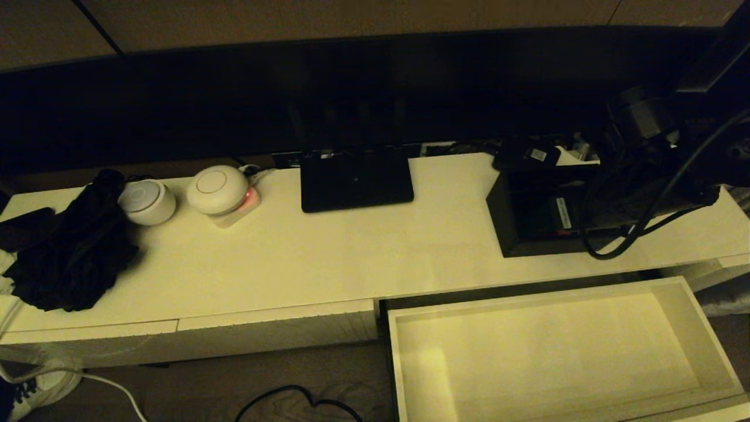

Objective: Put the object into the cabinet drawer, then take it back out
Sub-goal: Put the storage box in the drawer

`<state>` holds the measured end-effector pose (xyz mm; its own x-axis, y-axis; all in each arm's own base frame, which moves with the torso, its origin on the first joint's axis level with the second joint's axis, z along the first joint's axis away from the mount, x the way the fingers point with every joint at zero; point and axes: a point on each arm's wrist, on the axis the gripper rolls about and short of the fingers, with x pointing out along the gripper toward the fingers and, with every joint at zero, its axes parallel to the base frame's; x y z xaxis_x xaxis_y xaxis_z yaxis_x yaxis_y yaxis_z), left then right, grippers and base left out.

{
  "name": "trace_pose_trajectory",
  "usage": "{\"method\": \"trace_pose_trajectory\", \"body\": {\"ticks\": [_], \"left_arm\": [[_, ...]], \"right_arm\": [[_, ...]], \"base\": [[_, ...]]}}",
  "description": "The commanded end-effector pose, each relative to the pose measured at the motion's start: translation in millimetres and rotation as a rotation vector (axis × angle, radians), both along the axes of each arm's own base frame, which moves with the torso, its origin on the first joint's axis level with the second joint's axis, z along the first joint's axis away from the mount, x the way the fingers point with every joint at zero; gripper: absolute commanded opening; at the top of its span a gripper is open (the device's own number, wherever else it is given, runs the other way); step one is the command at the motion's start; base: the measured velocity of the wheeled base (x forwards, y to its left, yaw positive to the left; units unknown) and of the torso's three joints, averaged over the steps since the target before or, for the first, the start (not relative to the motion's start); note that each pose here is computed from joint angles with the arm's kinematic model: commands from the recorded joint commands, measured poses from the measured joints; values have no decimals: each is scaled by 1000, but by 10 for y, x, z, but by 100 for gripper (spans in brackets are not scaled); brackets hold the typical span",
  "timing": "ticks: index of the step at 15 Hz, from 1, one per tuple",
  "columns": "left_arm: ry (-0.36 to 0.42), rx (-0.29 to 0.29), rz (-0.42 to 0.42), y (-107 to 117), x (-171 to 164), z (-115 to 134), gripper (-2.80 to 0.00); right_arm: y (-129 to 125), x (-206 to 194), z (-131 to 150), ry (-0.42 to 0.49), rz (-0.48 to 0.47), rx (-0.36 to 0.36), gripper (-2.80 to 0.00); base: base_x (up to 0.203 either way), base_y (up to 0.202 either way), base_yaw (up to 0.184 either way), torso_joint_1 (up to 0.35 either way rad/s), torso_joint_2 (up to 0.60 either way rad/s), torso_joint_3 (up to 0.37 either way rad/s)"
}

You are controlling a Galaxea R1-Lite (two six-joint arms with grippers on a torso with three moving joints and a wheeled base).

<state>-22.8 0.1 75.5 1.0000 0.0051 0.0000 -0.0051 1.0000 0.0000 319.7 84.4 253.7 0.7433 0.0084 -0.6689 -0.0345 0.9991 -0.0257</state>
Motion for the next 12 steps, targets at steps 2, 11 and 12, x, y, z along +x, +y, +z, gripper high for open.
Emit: {"method": "trace_pose_trajectory", "body": {"ticks": [2,11,12], "left_arm": [[3,0,1,0,2,-9,-280],[3,0,1,0,2,-9,-280],[3,0,1,0,2,-9,-280]], "right_arm": [[-15,-58,49,-34,2,8,-280],[-85,-324,356,-134,27,-7,-280],[-91,-383,383,-140,30,-4,-280]], "base": [[0,0,0,0,0,0],[0,0,0,0,0,0],[0,0,0,0,0,0]]}}
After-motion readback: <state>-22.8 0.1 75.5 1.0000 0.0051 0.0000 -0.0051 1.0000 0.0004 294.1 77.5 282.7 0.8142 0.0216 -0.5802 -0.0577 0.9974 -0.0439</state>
